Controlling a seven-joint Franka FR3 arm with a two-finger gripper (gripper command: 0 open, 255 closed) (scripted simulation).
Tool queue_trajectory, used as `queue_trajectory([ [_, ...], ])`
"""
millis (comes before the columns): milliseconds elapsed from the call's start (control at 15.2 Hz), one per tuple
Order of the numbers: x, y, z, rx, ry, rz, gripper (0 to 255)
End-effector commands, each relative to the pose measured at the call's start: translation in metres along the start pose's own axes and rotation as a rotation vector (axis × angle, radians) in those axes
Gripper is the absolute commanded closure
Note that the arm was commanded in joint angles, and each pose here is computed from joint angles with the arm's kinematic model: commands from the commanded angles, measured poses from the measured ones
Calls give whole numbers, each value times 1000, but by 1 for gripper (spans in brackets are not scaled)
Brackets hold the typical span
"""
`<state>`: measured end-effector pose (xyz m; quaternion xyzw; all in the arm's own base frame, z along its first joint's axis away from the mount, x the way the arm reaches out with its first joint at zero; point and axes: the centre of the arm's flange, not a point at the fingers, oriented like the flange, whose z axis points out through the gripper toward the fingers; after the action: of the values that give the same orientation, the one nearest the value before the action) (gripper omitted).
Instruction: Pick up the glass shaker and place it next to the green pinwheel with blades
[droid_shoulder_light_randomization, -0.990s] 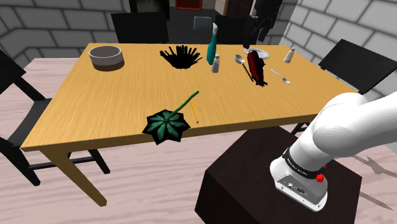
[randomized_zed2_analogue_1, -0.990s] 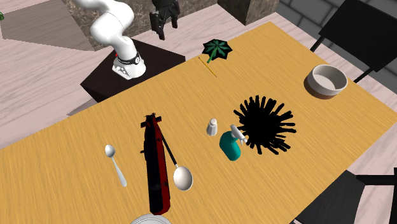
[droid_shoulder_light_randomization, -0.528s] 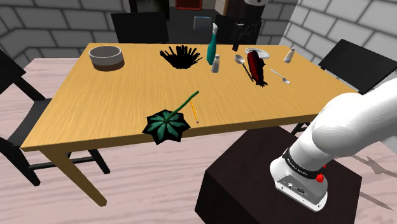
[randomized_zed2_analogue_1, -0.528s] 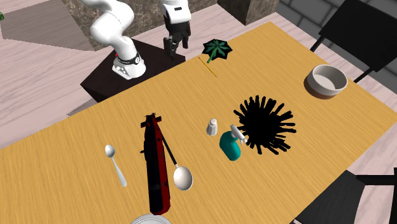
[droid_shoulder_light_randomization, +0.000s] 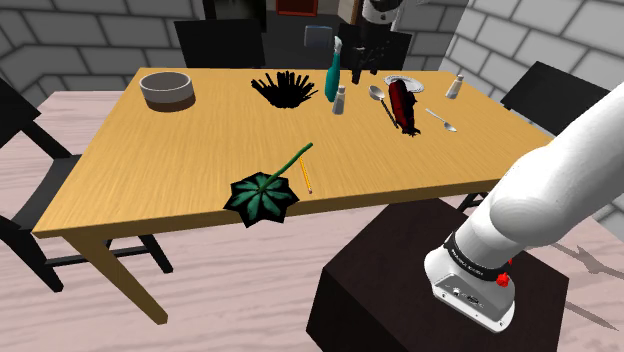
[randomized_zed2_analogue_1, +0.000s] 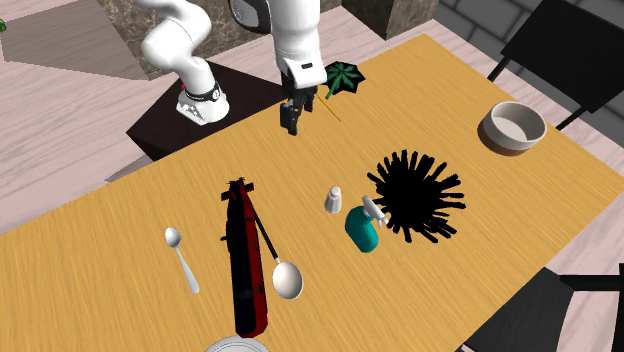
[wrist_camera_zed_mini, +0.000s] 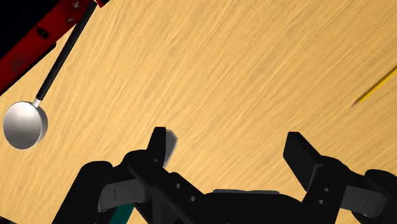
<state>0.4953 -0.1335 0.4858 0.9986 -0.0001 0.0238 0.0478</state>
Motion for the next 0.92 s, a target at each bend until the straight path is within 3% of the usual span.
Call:
queue_trajectory([
  [0, 21, 10, 16, -1, -3, -8, 0],
  [858, 146, 79, 112, -2, -24, -58, 0],
])
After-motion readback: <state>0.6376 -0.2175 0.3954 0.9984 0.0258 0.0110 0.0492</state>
